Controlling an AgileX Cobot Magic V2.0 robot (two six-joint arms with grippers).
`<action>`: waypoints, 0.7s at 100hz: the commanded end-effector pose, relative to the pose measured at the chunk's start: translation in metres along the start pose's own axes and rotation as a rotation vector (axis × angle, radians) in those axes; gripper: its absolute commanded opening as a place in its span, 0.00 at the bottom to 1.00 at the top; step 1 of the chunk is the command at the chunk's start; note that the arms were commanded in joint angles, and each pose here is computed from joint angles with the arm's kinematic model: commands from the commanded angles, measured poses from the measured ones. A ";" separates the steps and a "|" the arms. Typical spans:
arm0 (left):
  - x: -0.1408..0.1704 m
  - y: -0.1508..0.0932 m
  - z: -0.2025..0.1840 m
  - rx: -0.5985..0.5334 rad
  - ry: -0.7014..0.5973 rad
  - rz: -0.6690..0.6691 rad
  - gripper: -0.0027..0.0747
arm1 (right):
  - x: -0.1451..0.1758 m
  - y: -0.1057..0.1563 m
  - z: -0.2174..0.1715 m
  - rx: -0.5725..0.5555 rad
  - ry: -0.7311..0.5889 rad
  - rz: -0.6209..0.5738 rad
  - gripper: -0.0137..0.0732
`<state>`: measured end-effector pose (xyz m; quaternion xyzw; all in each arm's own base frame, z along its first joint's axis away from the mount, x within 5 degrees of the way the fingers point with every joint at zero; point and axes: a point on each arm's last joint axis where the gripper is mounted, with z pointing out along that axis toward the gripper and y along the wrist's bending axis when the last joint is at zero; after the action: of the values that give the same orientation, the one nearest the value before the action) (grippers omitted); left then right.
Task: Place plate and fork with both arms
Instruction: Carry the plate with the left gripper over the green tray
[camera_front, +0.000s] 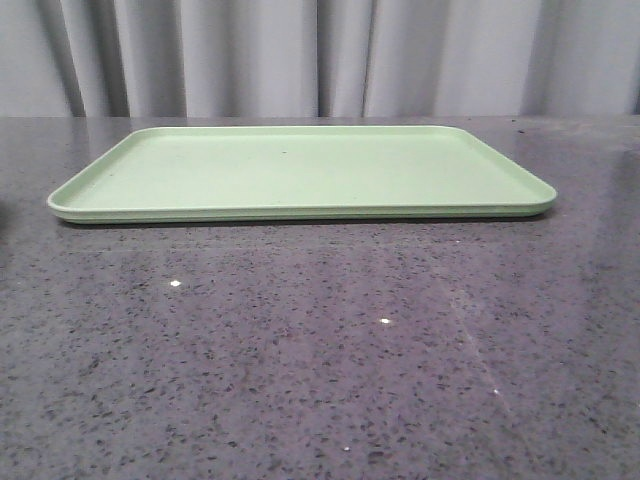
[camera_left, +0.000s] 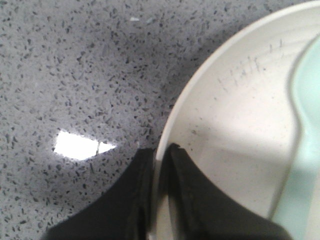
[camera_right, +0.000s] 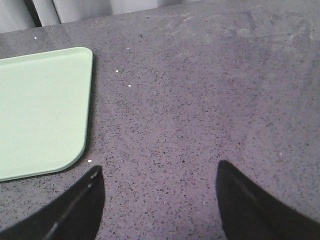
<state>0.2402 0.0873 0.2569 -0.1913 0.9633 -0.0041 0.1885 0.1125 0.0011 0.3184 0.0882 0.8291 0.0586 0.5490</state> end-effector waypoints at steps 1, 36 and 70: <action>-0.004 0.000 -0.011 -0.004 -0.039 0.006 0.01 | -0.015 0.003 -0.003 -0.020 -0.087 -0.010 0.72; -0.001 -0.004 -0.032 0.023 -0.075 -0.005 0.01 | -0.015 0.003 -0.003 -0.020 -0.087 -0.010 0.72; -0.010 -0.017 -0.085 0.127 -0.248 -0.024 0.01 | -0.015 0.003 -0.003 -0.020 -0.087 -0.010 0.72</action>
<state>0.2247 0.0733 0.3093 -0.1893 0.9490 -0.0364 0.2493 0.1125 0.0011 0.3184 0.0882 0.8291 0.0586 0.5490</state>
